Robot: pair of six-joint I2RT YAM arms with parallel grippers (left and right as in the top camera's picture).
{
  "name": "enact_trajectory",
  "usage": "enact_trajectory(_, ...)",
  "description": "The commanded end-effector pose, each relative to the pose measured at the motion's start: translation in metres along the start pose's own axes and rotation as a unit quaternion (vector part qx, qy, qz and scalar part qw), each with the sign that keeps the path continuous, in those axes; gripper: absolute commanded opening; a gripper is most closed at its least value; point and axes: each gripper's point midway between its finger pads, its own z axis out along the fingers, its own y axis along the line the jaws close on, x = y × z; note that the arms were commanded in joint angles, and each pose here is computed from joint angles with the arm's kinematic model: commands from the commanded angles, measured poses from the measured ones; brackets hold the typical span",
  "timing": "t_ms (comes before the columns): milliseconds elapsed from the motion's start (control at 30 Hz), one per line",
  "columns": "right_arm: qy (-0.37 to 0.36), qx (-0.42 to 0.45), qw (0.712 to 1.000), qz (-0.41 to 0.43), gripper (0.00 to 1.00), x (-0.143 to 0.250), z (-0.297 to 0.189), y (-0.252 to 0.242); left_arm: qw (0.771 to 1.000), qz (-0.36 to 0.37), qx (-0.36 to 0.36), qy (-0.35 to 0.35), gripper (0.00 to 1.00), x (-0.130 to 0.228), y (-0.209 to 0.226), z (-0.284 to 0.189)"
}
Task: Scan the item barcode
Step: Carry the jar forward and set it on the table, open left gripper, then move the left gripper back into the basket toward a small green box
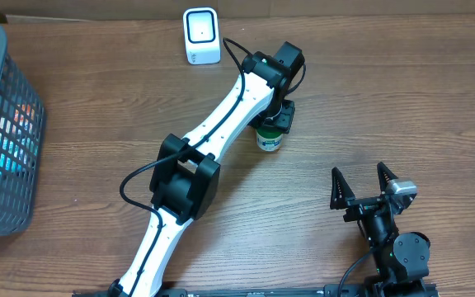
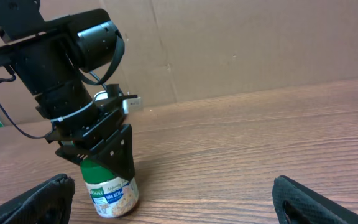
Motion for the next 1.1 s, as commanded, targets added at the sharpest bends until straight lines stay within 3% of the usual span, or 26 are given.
enact_trajectory(0, -0.003, 0.003, 1.000, -0.004, 1.00, 0.001, 0.000, -0.002, 1.000, -0.012, -0.008, 0.007, 0.49, 0.002, 0.002, 0.007)
enact_trajectory(33, -0.003, 0.003, 1.000, -0.004, 1.00, 0.001, 0.000, -0.002, 1.000, -0.012, -0.007, 0.007, 0.57, 0.002, 0.002, 0.007)
enact_trajectory(133, -0.003, 0.003, 1.000, -0.004, 1.00, 0.001, 0.000, -0.002, 1.000, -0.012, -0.008, 0.007, 0.67, 0.002, 0.002, 0.007)
enact_trajectory(600, -0.003, 0.003, 1.000, -0.004, 1.00, 0.001, 0.000, -0.002, 1.000, -0.013, -0.008, 0.009, 0.94, 0.003, 0.003, 0.007)
enact_trajectory(700, -0.003, 0.003, 1.000, -0.004, 1.00, 0.001, 0.000, -0.002, 1.000, -0.018, -0.005, -0.004, 0.94, -0.004, 0.006, -0.003)
enact_trajectory(933, -0.003, 0.003, 1.000, -0.004, 1.00, 0.001, 0.000, -0.002, 0.994, -0.048, 0.013, -0.097, 0.94, -0.040, 0.036, -0.102)
enact_trajectory(1067, -0.003, 0.003, 1.000, -0.004, 1.00, 0.001, 0.000, -0.002, 0.979, -0.101, 0.012, -0.177, 0.95, -0.045, 0.092, -0.199)
